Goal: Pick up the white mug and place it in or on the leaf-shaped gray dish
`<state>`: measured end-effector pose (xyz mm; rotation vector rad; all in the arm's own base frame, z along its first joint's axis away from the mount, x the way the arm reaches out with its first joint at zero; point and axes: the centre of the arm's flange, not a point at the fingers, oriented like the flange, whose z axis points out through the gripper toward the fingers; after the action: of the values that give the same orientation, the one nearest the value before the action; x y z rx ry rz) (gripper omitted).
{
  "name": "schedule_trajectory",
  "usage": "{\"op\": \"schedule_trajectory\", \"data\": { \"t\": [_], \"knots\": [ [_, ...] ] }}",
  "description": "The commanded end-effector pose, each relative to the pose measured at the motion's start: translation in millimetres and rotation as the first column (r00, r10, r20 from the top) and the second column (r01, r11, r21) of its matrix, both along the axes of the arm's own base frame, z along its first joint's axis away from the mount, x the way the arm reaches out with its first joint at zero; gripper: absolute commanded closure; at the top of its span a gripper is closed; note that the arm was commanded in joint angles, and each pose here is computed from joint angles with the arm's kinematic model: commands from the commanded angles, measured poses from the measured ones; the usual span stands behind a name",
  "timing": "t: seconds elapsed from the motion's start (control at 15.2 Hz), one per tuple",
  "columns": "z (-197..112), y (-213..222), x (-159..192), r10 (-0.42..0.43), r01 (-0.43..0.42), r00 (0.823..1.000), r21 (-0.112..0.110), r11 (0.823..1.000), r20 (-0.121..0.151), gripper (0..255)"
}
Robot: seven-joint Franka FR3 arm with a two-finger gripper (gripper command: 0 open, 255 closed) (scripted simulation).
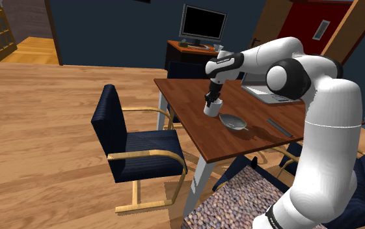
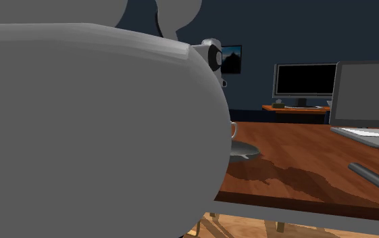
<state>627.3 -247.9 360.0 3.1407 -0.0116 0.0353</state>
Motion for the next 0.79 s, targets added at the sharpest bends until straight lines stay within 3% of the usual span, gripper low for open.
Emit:
{"op": "schedule_trajectory", "data": {
  "t": [0.0, 0.73],
  "knots": [
    [8, 0, 0, 0.000, 0.000, 1.000, 0.000, 1.000, 0.000, 255],
    [66, 0, 0, 0.000, 0.000, 1.000, 0.000, 1.000, 0.000, 255]
  ]
}}
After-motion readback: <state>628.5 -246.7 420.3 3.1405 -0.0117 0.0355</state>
